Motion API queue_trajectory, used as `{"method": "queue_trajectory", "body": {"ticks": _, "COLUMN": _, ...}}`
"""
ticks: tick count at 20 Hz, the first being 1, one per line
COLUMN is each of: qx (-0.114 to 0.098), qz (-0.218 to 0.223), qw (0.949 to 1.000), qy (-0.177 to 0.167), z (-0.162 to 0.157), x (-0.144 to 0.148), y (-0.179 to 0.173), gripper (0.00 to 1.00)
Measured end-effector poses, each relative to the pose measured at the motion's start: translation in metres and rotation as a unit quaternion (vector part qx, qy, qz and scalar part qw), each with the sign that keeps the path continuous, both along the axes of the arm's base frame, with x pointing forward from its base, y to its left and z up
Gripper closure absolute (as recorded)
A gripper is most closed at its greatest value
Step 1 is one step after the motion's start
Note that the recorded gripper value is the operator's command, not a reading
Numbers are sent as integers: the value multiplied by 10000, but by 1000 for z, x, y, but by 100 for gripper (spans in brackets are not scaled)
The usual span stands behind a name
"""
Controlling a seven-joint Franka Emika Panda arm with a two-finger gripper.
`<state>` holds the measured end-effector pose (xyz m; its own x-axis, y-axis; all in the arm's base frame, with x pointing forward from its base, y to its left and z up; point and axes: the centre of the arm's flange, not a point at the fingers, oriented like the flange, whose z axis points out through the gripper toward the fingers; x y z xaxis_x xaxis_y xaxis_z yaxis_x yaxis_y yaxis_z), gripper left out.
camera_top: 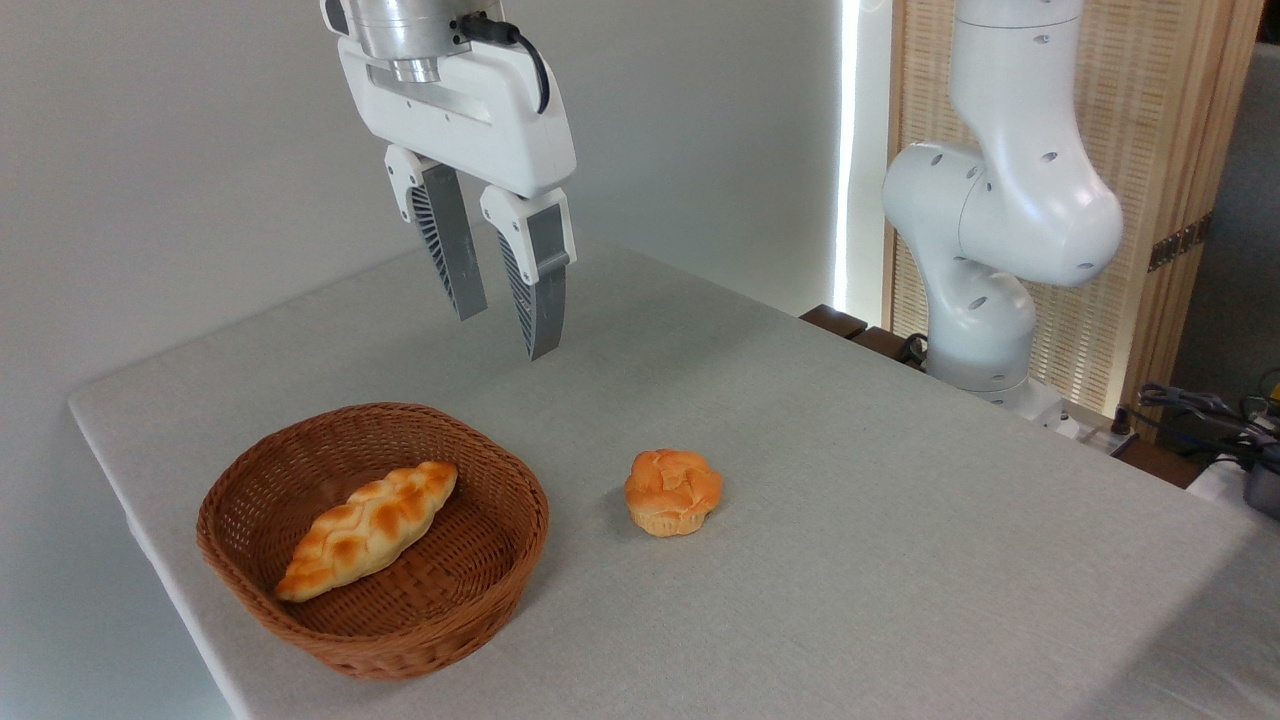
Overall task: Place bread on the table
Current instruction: 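Move the open gripper toward the wicker basket, then lower the gripper into the basket over the long bread roll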
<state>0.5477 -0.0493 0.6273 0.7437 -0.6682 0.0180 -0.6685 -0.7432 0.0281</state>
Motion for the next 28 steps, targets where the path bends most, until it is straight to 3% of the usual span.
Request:
{"method": "queue_trajectory", "body": {"ticks": 15, "qx": -3, "qz": 11, "qw": 10000, "qy": -32, "z": 1, "x": 1, "y": 0, "gripper": 0}}
{"method": "queue_trajectory", "body": {"ticks": 21, "qx": -61, "qz": -2, "qw": 9978, "qy": -666, "z": 7, "x": 17, "y": -5, "gripper": 0}}
{"method": "queue_trajectory", "body": {"ticks": 24, "qx": -130, "qz": -173, "qw": 9942, "qy": -1054, "z": -4, "x": 32, "y": -29, "gripper": 0}}
{"method": "queue_trajectory", "body": {"ticks": 28, "qx": -319, "qz": -380, "qw": 9929, "qy": -1082, "z": -38, "x": 50, "y": -65, "gripper": 0}}
